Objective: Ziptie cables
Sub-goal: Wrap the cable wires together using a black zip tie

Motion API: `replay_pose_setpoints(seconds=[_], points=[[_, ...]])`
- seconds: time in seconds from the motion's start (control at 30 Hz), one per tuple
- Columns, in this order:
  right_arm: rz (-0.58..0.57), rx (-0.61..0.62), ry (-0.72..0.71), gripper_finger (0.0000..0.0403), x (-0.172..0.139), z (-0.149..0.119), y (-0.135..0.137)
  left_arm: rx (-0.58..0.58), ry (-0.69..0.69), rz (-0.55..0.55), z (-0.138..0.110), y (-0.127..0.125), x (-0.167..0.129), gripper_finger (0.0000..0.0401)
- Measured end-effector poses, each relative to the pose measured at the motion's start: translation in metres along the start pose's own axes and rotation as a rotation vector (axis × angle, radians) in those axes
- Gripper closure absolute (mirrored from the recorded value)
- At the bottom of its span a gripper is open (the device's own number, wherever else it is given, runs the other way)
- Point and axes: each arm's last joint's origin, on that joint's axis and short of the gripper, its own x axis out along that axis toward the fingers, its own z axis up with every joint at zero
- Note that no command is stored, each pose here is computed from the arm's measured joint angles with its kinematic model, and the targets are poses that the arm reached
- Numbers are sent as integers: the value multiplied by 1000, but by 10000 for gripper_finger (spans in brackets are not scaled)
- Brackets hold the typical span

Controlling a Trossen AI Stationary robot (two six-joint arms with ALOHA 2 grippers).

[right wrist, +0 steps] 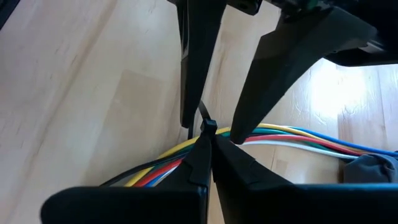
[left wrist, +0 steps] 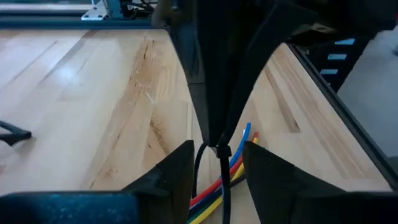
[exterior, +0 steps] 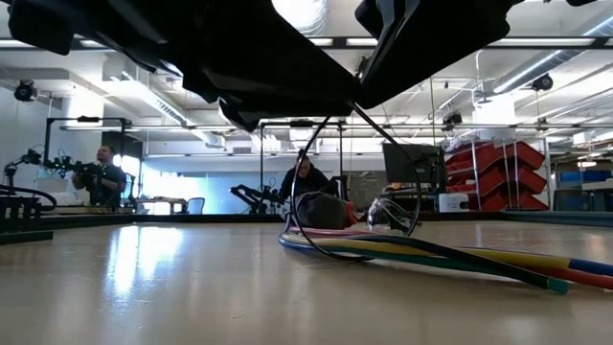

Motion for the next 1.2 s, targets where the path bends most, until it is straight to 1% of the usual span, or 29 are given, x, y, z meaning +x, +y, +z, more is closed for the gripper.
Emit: replay_pose_setpoints(seconds=[0.13,0.23,0.6,0.77,0.97,1.2], points=[[0,1,1,403,0,0,0,-60,1,1,0,0,0,282],[0,1,1,403,0,0,0,-93,-1,8,0,1,0,296],[-7,3,7,403,1,0,-3,-93,7,36,0,5,2,391],[-11,3,7,403,1,0,-3,-90,10,38,-1,5,2,393],[-74,-25,37,403,-3,-4,-4,-88,17,52,-2,6,2,398],[-68,-34,27,402,-15,-3,-2,-107,47,54,-6,6,2,399]])
